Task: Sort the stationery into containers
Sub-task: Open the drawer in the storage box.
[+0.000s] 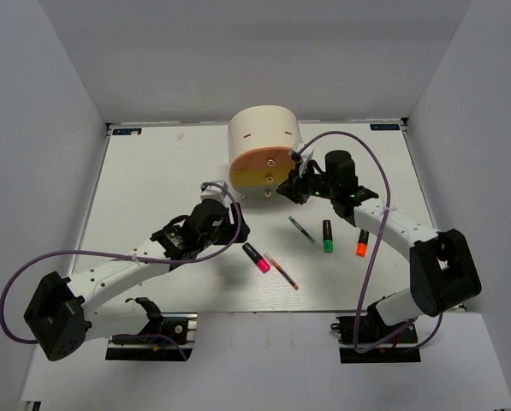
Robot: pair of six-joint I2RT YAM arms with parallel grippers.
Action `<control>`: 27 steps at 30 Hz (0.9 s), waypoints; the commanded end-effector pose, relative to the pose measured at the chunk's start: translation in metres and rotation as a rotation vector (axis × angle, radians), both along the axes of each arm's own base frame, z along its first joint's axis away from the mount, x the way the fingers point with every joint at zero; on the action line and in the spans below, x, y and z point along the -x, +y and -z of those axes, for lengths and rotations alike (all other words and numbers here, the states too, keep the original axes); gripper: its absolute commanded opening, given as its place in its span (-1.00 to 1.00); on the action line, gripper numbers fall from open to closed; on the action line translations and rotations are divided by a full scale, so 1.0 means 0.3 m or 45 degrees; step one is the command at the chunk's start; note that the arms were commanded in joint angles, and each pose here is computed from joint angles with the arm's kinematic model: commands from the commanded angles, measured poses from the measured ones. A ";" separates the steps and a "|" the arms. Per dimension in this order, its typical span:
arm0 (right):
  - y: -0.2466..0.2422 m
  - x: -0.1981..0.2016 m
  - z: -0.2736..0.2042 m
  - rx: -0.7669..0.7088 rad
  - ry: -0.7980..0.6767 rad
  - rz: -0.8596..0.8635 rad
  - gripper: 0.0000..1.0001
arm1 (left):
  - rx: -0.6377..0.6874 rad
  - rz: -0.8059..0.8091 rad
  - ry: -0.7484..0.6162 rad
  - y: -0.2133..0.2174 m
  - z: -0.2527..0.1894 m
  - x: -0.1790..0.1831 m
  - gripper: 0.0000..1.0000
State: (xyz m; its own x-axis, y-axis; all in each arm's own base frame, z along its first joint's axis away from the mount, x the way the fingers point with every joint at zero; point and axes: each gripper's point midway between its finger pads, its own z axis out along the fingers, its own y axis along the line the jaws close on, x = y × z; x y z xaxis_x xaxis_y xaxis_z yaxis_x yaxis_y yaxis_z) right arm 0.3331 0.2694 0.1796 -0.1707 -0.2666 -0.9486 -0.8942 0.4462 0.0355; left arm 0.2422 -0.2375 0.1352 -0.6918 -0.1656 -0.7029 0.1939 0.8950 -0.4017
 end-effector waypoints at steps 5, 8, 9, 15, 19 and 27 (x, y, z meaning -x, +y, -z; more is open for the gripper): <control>0.048 -0.079 -0.020 -0.320 0.359 0.323 -0.35 | -0.001 0.028 0.009 0.003 0.013 0.022 0.54; 0.065 -0.090 -0.031 -0.418 0.439 0.392 -0.21 | 0.002 0.012 0.009 0.011 0.007 0.024 0.54; 0.076 -0.086 -0.023 -0.427 0.455 0.401 -0.06 | 0.006 0.002 -0.004 0.015 -0.002 0.020 0.56; 0.083 -0.133 -0.009 -0.545 0.605 0.610 0.00 | -0.004 -0.005 0.018 0.028 0.013 0.034 0.59; 0.083 -0.153 0.020 -0.572 0.664 0.727 0.06 | -0.005 -0.012 0.031 0.031 0.018 0.038 0.59; 0.075 -0.194 0.060 -0.604 0.739 0.874 0.12 | -0.001 -0.021 0.017 0.035 0.008 0.034 0.59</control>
